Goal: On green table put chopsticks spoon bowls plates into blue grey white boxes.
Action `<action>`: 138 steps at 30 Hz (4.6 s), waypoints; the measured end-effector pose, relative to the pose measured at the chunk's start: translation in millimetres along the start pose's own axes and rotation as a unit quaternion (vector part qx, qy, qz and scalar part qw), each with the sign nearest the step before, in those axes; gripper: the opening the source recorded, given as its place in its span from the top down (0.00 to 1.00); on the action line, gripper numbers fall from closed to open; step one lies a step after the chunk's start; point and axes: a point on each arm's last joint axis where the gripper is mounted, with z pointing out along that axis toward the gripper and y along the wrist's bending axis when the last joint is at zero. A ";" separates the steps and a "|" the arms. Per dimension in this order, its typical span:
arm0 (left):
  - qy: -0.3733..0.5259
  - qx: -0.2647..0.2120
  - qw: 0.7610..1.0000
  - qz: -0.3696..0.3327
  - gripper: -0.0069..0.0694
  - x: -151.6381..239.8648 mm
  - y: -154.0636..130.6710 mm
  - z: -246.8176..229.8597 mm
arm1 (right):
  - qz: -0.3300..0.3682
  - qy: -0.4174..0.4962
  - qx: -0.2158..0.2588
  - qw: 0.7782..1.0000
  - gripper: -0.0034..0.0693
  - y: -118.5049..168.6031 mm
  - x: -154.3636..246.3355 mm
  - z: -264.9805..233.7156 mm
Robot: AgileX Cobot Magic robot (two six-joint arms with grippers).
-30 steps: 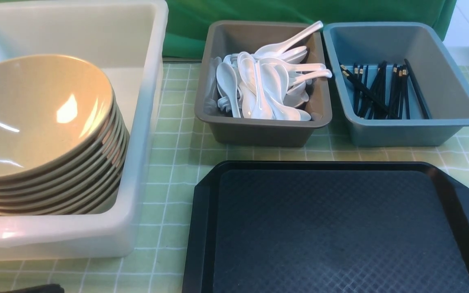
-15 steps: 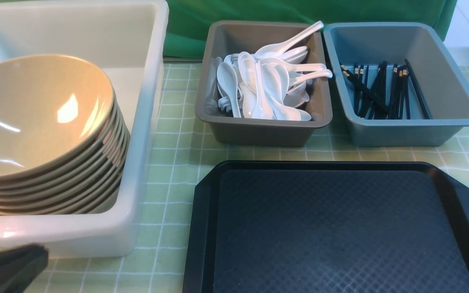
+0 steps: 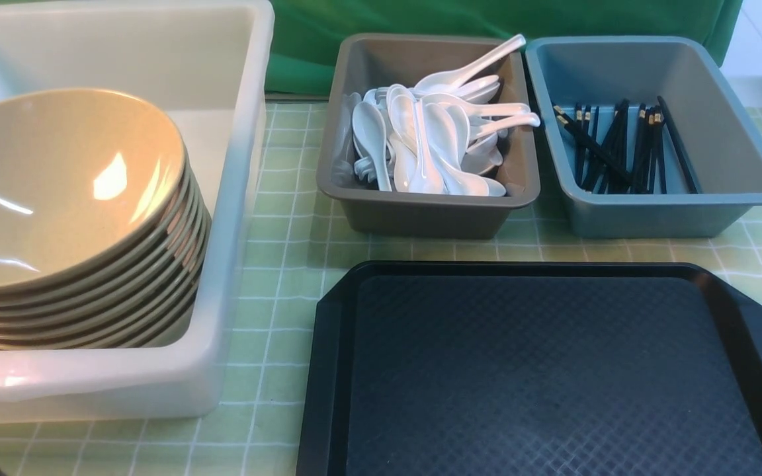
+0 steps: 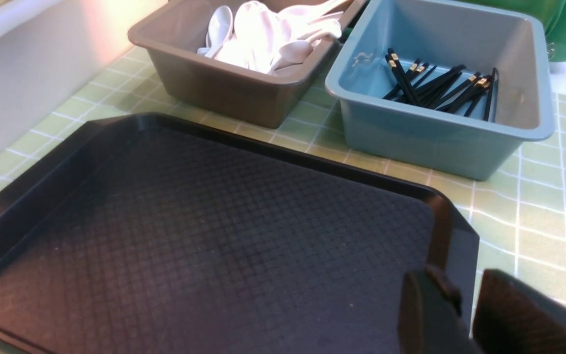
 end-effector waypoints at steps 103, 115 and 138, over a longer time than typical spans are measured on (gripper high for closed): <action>0.115 -0.066 0.991 -0.020 0.91 64.6 9.4 3.9 | 0.069 -0.021 0.207 0.976 0.63 -25.4 96.1 96.5; 0.109 -0.059 0.992 -0.019 0.91 63.7 8.6 4.3 | 0.069 -0.021 0.207 0.976 0.63 -25.4 96.0 96.5; 0.110 -0.027 0.994 -0.014 0.91 63.6 5.1 4.6 | 0.069 -0.021 0.207 0.976 0.63 -25.4 96.0 96.5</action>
